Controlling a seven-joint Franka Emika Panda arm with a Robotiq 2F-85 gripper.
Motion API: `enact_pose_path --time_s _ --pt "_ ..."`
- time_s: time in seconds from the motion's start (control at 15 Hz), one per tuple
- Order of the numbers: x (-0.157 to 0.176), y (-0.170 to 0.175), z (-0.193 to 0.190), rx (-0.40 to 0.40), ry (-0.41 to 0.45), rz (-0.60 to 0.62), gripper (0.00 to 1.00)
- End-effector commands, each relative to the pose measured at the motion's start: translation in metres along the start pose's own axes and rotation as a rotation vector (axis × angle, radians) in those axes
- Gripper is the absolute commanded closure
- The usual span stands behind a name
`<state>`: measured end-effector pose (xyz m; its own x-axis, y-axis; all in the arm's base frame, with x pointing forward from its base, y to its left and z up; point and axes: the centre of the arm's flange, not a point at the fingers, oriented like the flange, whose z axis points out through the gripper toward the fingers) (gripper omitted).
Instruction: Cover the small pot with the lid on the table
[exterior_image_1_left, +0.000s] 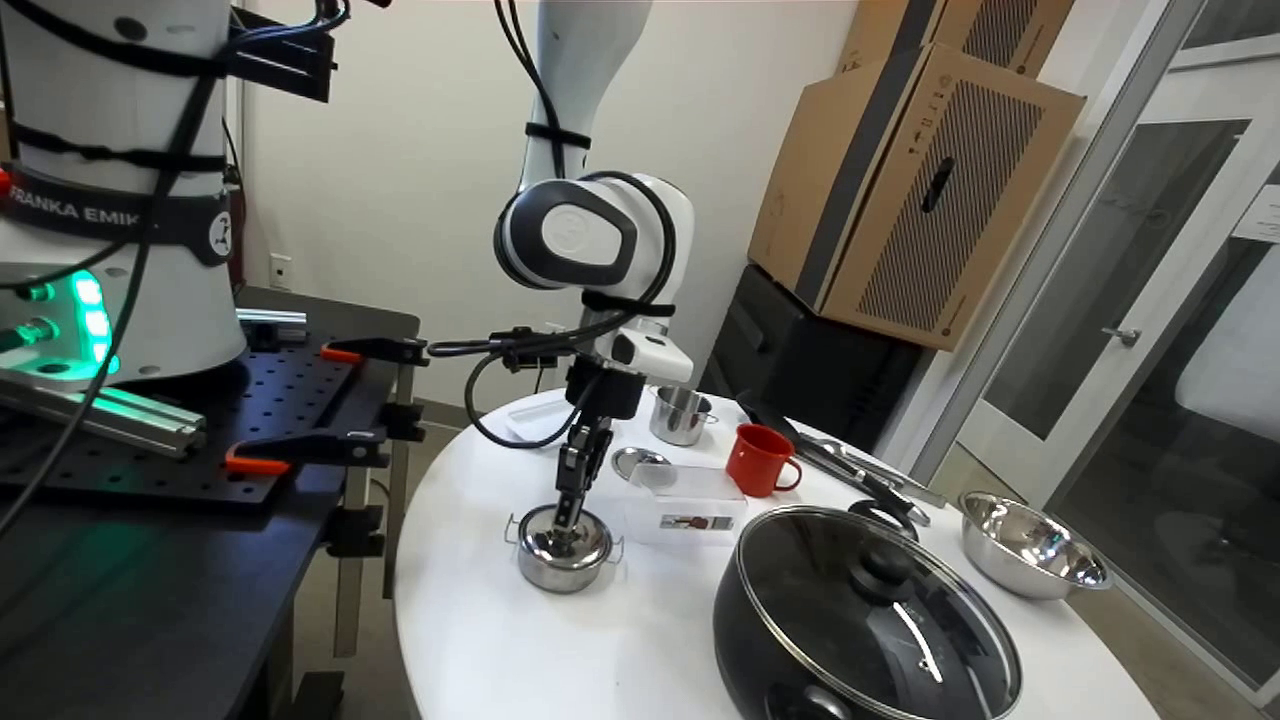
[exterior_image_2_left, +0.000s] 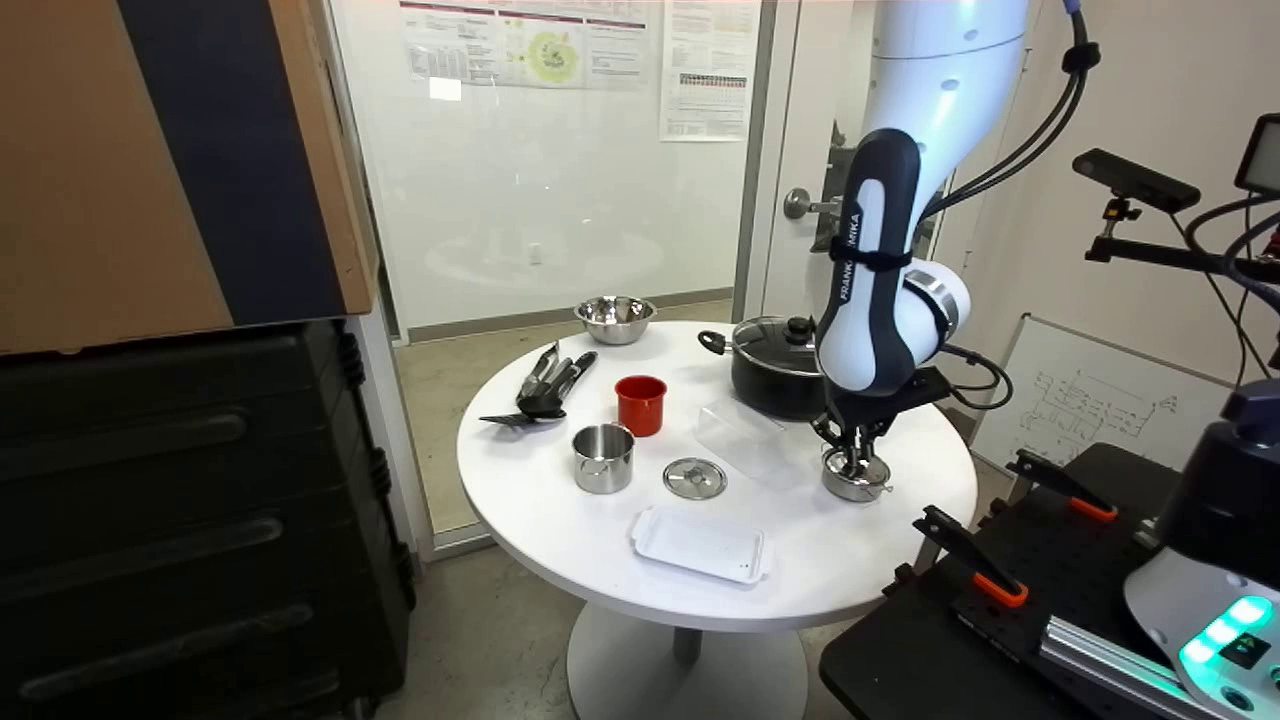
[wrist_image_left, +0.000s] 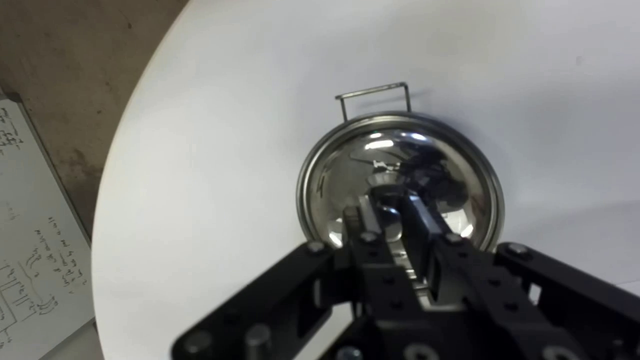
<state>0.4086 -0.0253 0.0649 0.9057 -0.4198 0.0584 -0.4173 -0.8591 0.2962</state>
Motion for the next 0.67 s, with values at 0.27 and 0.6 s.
enact_pose_path --time_s 0.27,0.6 --pt "0.005 -0.002 0.002 0.013 0.013 0.054 0.34" --pt "0.010 0.017 -0.009 0.037 0.016 0.085 0.01"
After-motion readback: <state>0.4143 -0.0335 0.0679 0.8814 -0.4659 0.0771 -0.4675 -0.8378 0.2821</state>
